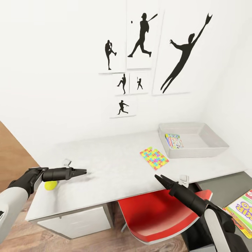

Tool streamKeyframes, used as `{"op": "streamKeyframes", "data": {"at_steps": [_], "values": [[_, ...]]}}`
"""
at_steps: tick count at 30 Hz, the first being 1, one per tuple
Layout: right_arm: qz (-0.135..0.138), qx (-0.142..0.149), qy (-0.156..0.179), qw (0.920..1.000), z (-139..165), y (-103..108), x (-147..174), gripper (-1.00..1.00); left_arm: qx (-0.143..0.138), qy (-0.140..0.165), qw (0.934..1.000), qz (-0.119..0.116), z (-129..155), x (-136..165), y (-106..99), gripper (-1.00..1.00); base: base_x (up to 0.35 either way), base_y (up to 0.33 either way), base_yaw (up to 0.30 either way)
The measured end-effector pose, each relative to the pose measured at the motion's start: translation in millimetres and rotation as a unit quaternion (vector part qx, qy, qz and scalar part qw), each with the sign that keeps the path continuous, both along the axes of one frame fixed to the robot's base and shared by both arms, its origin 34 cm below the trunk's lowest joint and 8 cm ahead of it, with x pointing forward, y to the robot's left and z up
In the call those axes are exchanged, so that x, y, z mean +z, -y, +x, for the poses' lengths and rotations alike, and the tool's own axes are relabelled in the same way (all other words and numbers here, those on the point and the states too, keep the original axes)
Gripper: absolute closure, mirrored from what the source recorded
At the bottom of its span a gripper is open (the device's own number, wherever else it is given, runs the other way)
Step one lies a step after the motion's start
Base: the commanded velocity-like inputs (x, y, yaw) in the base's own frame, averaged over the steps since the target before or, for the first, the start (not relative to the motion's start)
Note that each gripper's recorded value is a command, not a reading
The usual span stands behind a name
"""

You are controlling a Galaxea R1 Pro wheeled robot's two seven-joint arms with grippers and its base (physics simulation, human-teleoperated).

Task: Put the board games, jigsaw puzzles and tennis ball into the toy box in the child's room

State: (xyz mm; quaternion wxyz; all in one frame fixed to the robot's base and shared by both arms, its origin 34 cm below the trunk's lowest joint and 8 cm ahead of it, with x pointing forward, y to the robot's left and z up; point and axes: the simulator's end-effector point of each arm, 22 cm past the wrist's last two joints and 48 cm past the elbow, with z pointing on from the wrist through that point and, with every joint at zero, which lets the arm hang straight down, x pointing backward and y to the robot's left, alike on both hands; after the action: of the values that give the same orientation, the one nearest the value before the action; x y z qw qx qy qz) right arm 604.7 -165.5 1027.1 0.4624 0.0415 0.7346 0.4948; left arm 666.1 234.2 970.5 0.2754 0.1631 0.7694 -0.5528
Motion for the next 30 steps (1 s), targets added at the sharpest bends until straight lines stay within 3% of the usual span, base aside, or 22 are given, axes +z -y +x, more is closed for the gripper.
{"op": "streamKeyframes", "data": {"at_steps": [11, 19, 26, 30], "values": [[-0.012, -0.017, -0.059, 0.998, -0.6, 19.2, -19.7, -1.0, 0.021, -0.061, 0.9979, -0.01, 0.6, 0.6, -9.5, -1.0, 0.0, 0.0, 0.0], [-0.018, -0.022, -0.069, 0.9972, -0.3, 22.7, -23.4, -1.0, 0.035, -0.069, 0.997, -0.002, 1.8, 2.3, -28.4, -1.0, 0.0, 0.0, 0.0], [-0.021, -0.017, -0.074, 0.9969, 0.1, 19.6, -24.2, -1.0, 0.039, -0.08, 0.996, -0.001, 10.5, 17.1, -30.5, -1.0, 0.0, 0.0, 0.0], [-0.017, -0.008, -0.096, 0.9952, -3.5, 15.4, -29.7, -1.0, 0.04, -0.088, 0.9953, -0.003, 13.2, 22.1, -29.6, -1.0, 0.0, 0.0, 0.0]]}}
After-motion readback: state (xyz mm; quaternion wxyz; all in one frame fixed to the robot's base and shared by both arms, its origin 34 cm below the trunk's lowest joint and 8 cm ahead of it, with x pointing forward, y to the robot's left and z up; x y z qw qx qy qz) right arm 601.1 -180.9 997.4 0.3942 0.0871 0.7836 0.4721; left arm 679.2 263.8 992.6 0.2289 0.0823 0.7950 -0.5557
